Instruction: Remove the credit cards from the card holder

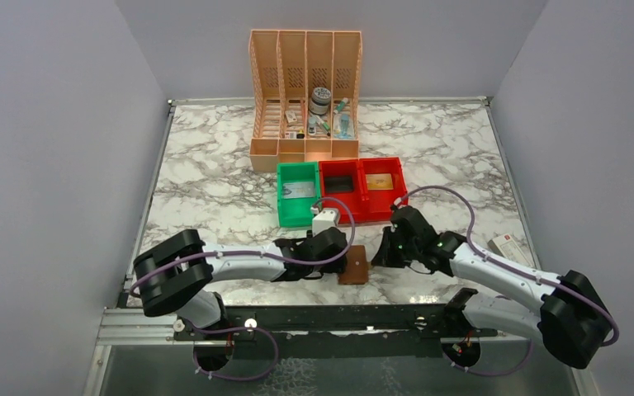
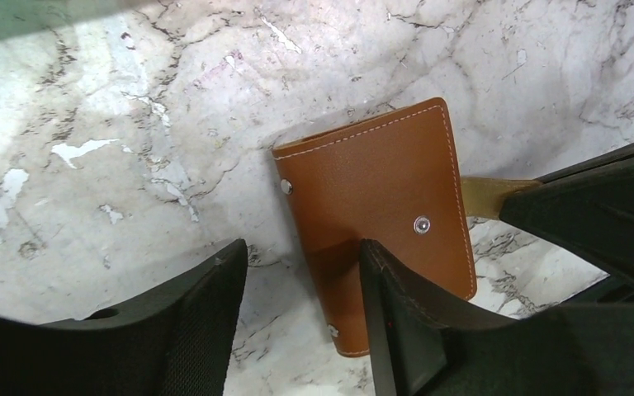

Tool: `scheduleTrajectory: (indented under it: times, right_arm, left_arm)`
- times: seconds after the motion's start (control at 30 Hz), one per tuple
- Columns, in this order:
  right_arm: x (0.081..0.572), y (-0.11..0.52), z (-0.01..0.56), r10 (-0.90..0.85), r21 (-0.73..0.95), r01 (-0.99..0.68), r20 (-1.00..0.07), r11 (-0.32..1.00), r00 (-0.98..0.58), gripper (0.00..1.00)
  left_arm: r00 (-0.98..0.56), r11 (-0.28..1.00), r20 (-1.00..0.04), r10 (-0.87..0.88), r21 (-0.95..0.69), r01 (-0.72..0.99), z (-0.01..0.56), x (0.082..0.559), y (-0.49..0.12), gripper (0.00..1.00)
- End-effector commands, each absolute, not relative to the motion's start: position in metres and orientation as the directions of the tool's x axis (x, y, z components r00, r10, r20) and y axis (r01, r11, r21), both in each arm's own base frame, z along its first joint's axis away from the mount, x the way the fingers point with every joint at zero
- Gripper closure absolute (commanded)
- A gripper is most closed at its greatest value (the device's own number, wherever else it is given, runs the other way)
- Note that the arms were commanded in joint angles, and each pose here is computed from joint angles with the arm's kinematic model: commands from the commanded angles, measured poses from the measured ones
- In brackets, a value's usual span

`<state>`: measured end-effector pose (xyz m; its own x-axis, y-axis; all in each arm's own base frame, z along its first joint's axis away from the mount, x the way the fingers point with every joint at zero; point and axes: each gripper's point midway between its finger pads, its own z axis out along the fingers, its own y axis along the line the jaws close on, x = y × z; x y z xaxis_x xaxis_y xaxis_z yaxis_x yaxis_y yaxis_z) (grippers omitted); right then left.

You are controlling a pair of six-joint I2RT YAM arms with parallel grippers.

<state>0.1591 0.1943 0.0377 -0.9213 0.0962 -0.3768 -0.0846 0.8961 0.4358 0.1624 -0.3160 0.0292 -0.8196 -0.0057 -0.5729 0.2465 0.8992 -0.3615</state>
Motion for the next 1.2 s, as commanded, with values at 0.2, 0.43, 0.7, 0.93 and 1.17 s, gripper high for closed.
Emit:
scheduleTrajectory:
  times: [0.2,0.43,0.7,0.93,1.17]
  right_arm:
    - [0.161,0.249,0.120,-0.012,0.638,-0.398,-0.521,0.660,-0.853,0.99]
    - [0.157,0.288,0.160,-0.087,0.728,-0.498,-0.524,0.472,-0.847,0.99]
    - [0.158,0.309,0.151,-0.107,0.796,-0.441,-0.438,0.414,-0.892,0.99]
    - [0.147,0.312,0.166,-0.096,0.844,-0.426,-0.418,0.325,-0.903,0.99]
    - [0.161,0.298,0.152,0.102,0.858,-0.268,-0.343,0.439,-0.934,0.99]
  left_arm:
    - [-0.739,0.914,-0.664,-0.116,-0.362,0.182,0.077,0.185,-0.267,0.29]
    - [-0.687,0.882,-0.673,-0.272,-0.460,0.100,0.105,0.196,-0.216,0.14]
    - [-0.626,0.866,-0.695,-0.354,-0.497,0.061,0.122,0.189,-0.182,0.03]
    - [-0.642,0.840,-0.666,-0.379,-0.539,0.063,0.120,0.183,-0.185,0.01]
    - [-0.632,0.823,-0.667,-0.395,-0.562,0.080,0.129,0.187,-0.192,0.01]
